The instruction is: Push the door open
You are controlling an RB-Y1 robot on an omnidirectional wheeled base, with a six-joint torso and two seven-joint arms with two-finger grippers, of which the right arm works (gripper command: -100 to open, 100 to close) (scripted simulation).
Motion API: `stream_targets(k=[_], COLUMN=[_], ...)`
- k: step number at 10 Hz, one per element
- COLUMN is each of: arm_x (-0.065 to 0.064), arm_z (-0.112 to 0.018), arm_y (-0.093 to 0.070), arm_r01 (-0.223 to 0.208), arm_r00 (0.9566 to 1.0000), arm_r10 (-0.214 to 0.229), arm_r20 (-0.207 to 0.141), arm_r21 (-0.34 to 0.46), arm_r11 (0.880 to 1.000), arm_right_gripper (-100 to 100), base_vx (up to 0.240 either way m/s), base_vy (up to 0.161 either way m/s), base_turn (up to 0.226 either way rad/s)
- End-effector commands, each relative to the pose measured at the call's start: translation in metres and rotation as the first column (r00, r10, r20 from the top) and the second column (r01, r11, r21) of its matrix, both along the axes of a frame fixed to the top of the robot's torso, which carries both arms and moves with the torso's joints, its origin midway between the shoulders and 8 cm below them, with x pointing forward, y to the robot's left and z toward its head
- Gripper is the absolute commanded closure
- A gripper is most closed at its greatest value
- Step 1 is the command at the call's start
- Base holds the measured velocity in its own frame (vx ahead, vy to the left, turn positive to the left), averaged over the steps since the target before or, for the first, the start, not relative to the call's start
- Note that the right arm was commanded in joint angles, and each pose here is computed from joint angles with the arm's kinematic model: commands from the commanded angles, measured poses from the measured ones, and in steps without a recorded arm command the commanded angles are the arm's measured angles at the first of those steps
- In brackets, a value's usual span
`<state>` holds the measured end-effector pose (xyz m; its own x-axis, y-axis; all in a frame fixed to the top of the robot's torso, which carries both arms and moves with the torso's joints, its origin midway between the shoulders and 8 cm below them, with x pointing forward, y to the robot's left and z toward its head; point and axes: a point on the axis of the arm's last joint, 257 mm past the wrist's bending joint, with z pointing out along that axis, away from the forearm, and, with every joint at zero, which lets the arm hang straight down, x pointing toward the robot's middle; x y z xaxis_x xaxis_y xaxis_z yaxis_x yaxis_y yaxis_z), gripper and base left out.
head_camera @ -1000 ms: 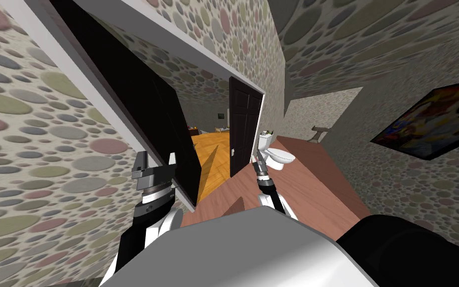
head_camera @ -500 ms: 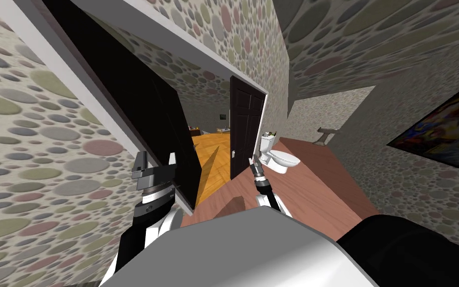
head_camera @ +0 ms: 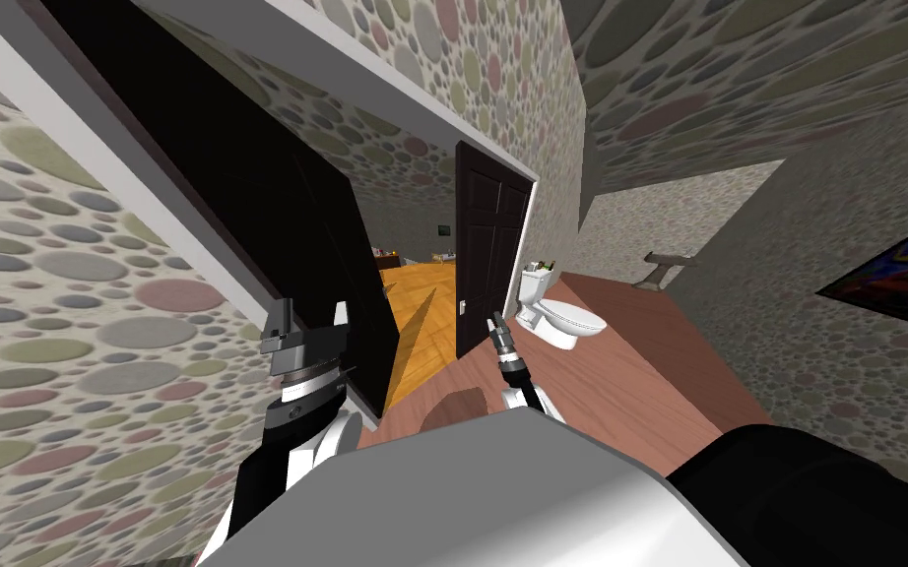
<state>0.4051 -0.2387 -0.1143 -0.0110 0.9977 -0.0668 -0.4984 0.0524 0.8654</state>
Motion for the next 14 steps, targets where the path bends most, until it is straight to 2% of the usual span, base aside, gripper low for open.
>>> stream_targets(k=[1, 2, 3, 6, 9, 12, 13, 14], arm_x=[0.006, 0.008, 0.011, 0.018, 0.022, 0.024, 0.025, 0.025], arm_z=[-0.016, -0.023, -0.036, -0.066, -0.097, -0.129, -0.137, -0.139], arm_y=[0.002, 0.005, 0.007, 0.016, 0.024, 0.033, 0.036, 0.036], arm_r01=[-0.01, -0.017, -0.023, -0.043, -0.062, -0.081, -0.087, -0.087], arm_r00=[0.9995, 0.999, 0.9976, 0.9919, 0.9825, 0.9693, 0.9653, 0.9644], arm_r10=[0.01, 0.017, 0.024, 0.044, 0.064, 0.084, 0.09, 0.09], arm_r20=[-0.03, -0.042, -0.066, -0.119, -0.175, -0.231, -0.245, -0.249], arm_r21=[0.002, 0.004, 0.006, 0.011, 0.016, 0.022, 0.023, 0.024], arm_r11=[1.0, 1.0, 1.0, 0.999, 0.998, 0.996, 0.996, 0.996], arm_right_gripper=[-100, -100, -100, -100, -100, -100, -100, -100], base_vx=[0.081, 0.083, 0.079, 0.094, 0.08, 0.086, 0.08, 0.053], base_vy=[-0.084, -0.074, -0.084, -0.091, -0.089, -0.102, -0.085, -0.052], base_turn=[0.094, 0.089, 0.064, 0.077, 0.082, 0.078, 0.074, 0.024])
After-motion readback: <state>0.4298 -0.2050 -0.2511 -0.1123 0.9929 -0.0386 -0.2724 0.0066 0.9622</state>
